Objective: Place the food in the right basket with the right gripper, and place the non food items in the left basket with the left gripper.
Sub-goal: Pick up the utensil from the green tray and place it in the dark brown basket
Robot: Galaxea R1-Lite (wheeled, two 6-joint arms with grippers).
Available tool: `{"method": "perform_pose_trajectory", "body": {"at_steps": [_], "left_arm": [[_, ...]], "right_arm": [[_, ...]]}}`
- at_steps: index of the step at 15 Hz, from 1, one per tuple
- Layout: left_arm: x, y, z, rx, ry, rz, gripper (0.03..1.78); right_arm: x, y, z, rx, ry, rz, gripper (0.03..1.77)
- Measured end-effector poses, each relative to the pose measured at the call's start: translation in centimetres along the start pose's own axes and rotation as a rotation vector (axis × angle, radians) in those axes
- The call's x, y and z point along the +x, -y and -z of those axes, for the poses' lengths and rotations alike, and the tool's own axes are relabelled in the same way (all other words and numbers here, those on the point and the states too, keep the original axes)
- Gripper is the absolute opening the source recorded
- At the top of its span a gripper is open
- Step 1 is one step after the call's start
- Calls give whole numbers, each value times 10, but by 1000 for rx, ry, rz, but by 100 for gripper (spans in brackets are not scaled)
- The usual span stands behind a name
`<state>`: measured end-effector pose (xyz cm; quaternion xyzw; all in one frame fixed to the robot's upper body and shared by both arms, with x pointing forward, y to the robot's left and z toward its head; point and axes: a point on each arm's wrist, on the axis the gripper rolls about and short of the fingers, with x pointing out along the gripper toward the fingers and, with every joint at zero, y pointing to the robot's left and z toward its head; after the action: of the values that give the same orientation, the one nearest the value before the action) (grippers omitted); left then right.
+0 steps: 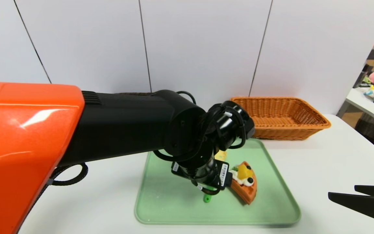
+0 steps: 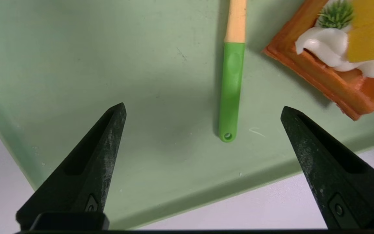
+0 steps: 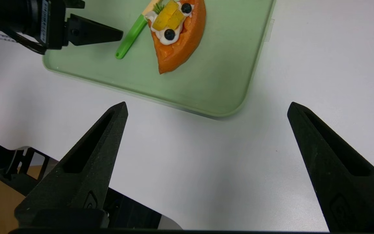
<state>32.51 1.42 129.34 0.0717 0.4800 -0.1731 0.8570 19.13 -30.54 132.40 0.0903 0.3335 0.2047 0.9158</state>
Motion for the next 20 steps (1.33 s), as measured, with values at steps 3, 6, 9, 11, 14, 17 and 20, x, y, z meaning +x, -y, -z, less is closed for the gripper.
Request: {"method": "perform_pose_trajectory", "body": {"at_steps": [3, 6, 9, 11, 14, 17, 20], "left_arm": [[14, 4, -1, -1, 20, -29, 169], [24, 8, -2, -5, 30, -43, 169], [31, 11, -4, 0, 32, -43, 169], [37, 13, -4, 5, 28, -47, 169], [47, 14, -3, 10, 25, -66, 169], [52, 16, -4, 17, 38, -65, 169], [55, 16, -6, 16, 43, -62, 169]], "right_arm": [[0, 0, 0, 0, 0, 0, 170], [0, 0, 0, 0, 2, 0, 170], [-1, 0, 0, 1, 3, 1, 170], [-1, 0, 0, 3, 5, 1, 170], [-1, 0, 1, 4, 5, 1, 170], [-3, -1, 1, 2, 13, -1, 170], [-4, -1, 1, 1, 16, -1, 170]]}}
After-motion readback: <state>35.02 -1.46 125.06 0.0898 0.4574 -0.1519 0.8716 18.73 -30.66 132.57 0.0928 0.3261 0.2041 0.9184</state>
